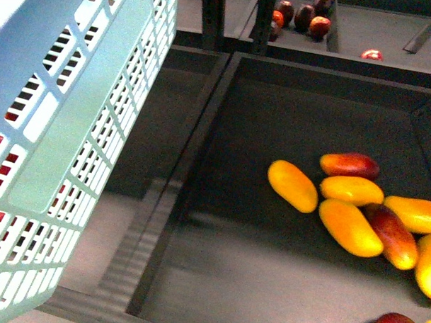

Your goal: Pick mango and avocado into basket

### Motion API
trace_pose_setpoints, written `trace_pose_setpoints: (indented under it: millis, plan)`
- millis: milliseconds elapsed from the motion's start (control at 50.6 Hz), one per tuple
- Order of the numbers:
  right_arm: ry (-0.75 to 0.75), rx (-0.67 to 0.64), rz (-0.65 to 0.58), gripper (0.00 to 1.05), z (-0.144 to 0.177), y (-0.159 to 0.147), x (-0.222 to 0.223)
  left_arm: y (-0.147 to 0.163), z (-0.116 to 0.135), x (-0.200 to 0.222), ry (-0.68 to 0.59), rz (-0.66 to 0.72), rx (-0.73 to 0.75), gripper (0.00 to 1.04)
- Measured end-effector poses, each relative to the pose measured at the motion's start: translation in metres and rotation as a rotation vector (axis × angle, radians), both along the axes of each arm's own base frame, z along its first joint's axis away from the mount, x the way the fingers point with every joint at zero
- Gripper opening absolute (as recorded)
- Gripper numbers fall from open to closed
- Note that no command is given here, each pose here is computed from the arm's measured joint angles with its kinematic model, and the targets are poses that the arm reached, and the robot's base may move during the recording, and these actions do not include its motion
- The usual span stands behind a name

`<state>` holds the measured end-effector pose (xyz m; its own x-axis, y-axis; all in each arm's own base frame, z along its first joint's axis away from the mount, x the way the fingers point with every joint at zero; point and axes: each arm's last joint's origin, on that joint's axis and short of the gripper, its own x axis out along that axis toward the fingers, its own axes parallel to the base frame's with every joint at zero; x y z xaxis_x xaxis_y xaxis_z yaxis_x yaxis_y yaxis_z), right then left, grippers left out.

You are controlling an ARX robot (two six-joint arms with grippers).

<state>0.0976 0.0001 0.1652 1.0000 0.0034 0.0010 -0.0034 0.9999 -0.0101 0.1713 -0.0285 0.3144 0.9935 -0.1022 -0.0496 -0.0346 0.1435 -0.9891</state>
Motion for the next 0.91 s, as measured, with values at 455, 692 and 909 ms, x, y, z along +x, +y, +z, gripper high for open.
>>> trace_pose_setpoints:
  millis: [455, 692, 909]
  plan:
    - [0.002, 0.000, 0.005, 0.97, -0.0005, 0.0001, 0.0001, 0.0020, -0.0002, 0.0004, 0.000, 0.038, 0.017, 0.08]
    - [0.002, 0.000, 0.000, 0.97, -0.0005, -0.0001, 0.0001, -0.0002, -0.0002, 0.0001, 0.000, -0.008, 0.009, 0.08]
    - [0.002, 0.000, 0.000, 0.97, -0.0005, -0.0001, 0.0001, -0.0001, 0.0001, -0.0003, -0.001, -0.002, 0.002, 0.08]
